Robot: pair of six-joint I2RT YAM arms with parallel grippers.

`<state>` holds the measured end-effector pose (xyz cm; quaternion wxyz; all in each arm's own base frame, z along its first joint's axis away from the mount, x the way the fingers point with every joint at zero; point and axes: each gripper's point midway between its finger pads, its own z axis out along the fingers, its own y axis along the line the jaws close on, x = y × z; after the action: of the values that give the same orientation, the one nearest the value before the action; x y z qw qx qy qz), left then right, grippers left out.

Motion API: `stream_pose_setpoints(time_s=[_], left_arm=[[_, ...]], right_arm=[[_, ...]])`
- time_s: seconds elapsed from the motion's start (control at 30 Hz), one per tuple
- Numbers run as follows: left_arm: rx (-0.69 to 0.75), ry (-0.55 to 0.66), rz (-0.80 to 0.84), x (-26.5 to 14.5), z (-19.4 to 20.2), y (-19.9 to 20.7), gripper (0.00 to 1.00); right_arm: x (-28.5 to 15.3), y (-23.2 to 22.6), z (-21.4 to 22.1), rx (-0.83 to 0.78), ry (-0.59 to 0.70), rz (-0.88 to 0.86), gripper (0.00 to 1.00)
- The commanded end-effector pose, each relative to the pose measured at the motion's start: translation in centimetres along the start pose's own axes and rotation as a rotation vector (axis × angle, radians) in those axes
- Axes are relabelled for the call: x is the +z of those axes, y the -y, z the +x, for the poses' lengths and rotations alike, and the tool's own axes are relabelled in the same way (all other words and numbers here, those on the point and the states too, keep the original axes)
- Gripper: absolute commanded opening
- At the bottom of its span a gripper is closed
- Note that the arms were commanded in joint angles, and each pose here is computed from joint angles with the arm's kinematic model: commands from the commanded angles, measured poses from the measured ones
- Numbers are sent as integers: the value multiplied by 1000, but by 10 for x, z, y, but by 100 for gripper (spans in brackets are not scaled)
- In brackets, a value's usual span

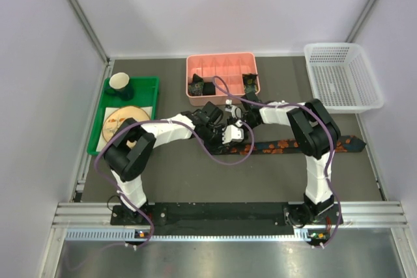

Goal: Roll the ties
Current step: Roll the tie at the center of the board.

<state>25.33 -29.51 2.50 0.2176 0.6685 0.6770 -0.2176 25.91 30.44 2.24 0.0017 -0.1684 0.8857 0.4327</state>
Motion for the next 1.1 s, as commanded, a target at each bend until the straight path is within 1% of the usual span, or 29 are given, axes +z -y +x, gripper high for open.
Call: stream_pose_setpoints(time_s=[0.0, 0.1, 0.23, 0.27, 0.47, 0.67, 0.83, 1.07], left_arm=[[5, -111, 31, 3, 28, 10, 29], [2, -138, 42, 3, 35, 13, 27], [1, -139, 43, 4, 36, 13, 27], [1, -140, 42, 4, 35, 13, 27], [11, -139, 47, 5, 35, 12, 27], [9, -149, 45, 8, 37, 10, 27], [14, -139, 51, 9, 36, 12, 28], [20, -141, 54, 9, 36, 11, 28]], right_arm=[[-18, -16, -16, -13, 33, -25, 10], [-32, -19, -22, 21, 48, -51, 13], [-50, -30, -26, 34, 65, -92, 20], [-55, -35, -26, 21, 72, -99, 24], [-58, -46, -19, 19, 65, -148, 31], [-45, -48, -10, 1, 33, -161, 33], [-28, -30, -4, -12, 8, -89, 33], [-23, -15, -7, -46, 6, -21, 32]])
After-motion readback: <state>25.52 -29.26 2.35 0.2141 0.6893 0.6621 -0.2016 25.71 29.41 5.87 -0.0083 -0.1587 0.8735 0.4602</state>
